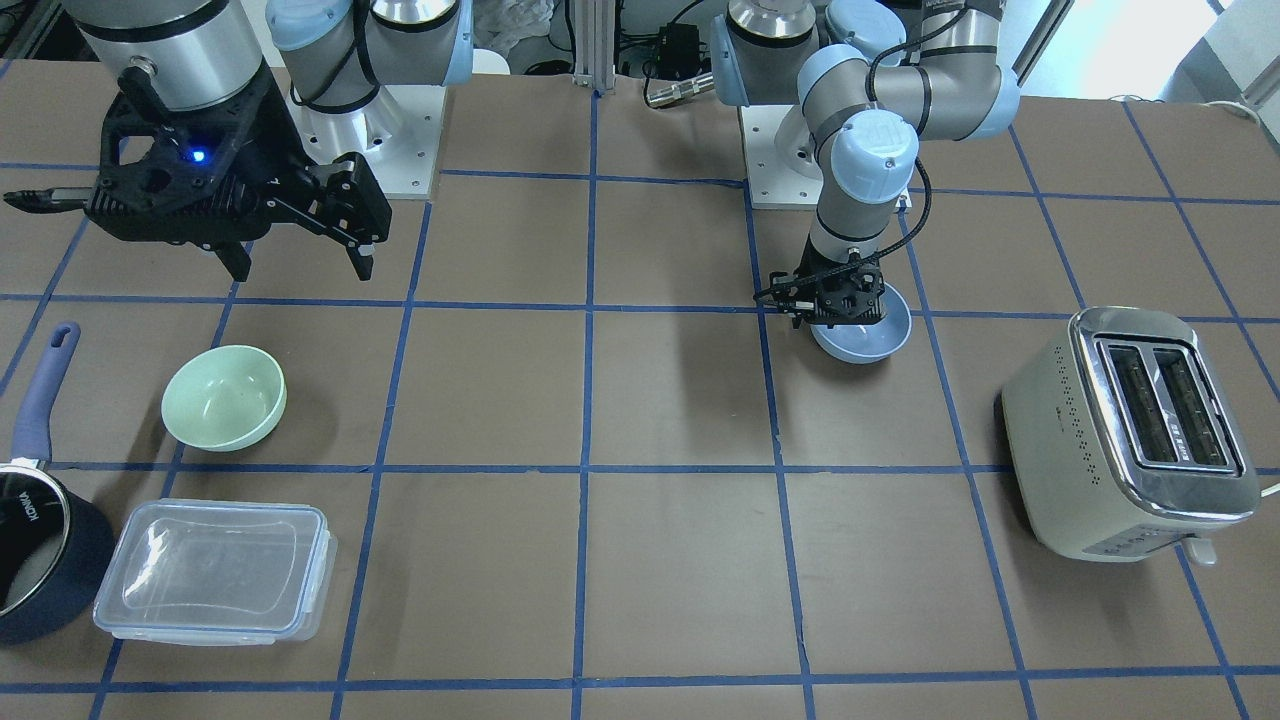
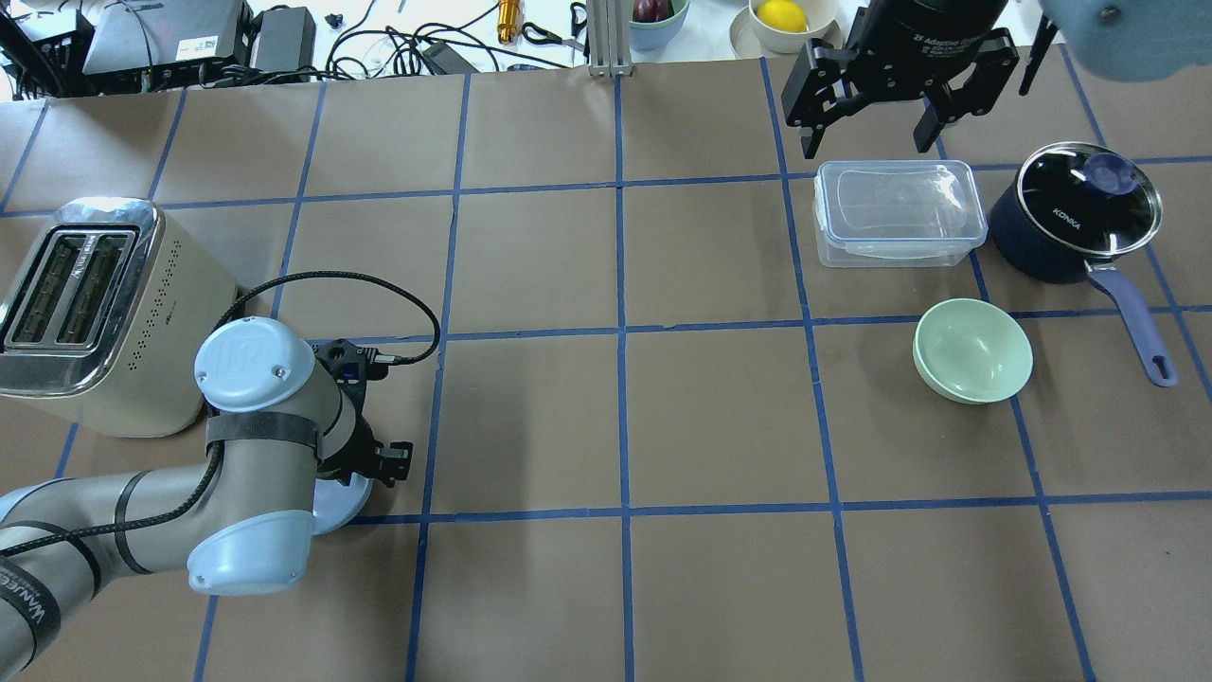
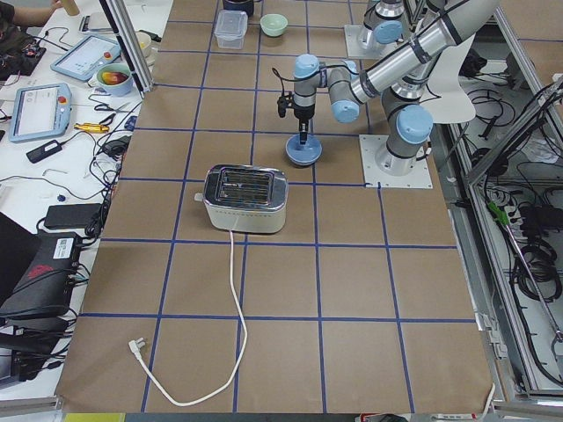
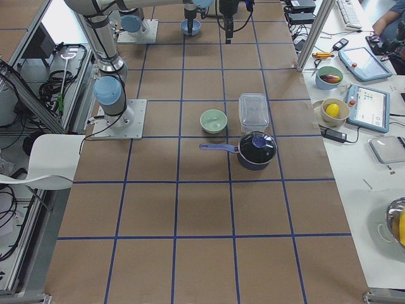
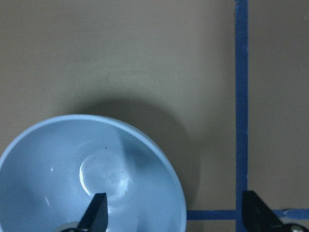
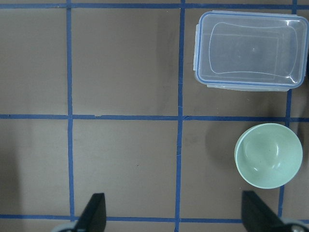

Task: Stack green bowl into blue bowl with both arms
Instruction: 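Grasp the light blue bowl rim with the left gripper and lift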

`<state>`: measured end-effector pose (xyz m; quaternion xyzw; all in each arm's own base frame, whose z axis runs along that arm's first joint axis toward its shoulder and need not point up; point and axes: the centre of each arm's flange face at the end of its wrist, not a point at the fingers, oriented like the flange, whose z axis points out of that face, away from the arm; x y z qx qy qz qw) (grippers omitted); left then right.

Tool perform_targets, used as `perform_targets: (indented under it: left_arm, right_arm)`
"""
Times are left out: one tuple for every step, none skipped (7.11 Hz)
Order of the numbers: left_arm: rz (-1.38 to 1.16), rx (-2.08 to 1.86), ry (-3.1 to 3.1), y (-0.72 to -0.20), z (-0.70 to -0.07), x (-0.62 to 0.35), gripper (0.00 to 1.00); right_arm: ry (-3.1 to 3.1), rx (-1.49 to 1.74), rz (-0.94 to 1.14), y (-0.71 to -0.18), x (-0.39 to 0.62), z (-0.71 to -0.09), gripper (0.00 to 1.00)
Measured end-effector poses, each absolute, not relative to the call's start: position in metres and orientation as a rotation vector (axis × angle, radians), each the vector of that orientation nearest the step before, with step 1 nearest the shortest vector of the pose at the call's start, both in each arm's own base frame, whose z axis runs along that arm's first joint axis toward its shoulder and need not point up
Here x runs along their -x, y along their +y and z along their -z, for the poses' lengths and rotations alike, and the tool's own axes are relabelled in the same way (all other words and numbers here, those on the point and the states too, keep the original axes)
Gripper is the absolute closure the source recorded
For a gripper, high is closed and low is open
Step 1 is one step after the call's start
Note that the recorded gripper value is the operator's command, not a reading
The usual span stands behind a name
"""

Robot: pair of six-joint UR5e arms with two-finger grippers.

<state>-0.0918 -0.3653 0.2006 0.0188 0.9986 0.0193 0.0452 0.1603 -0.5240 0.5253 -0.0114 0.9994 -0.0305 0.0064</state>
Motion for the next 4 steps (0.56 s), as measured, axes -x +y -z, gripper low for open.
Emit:
perform_targets:
  left_arm:
    - [-0.046,-0.037,3.051,-0.367,-0.202,0.093,1.0]
    - [-0.017,0.037,3.063,-0.373,-0.208,0.098,1.0]
    - [0.021,0.123,3.09,-0.386,-0.221,0.111,1.0]
    - [0.042,0.177,3.114,-0.405,-0.239,0.133,1.0]
  right_arm:
    - [3.128,0.033,0.094,-0.525,-0.159,-0.525,0.0]
    - [3.129,0.041,0.093,-0.526,-0.156,-0.525,0.0]
    - [3.132,0.073,0.09,-0.529,-0.149,-0.523,0.0]
    - [3.135,0.11,0.075,-0.536,-0.132,-0.518,0.0]
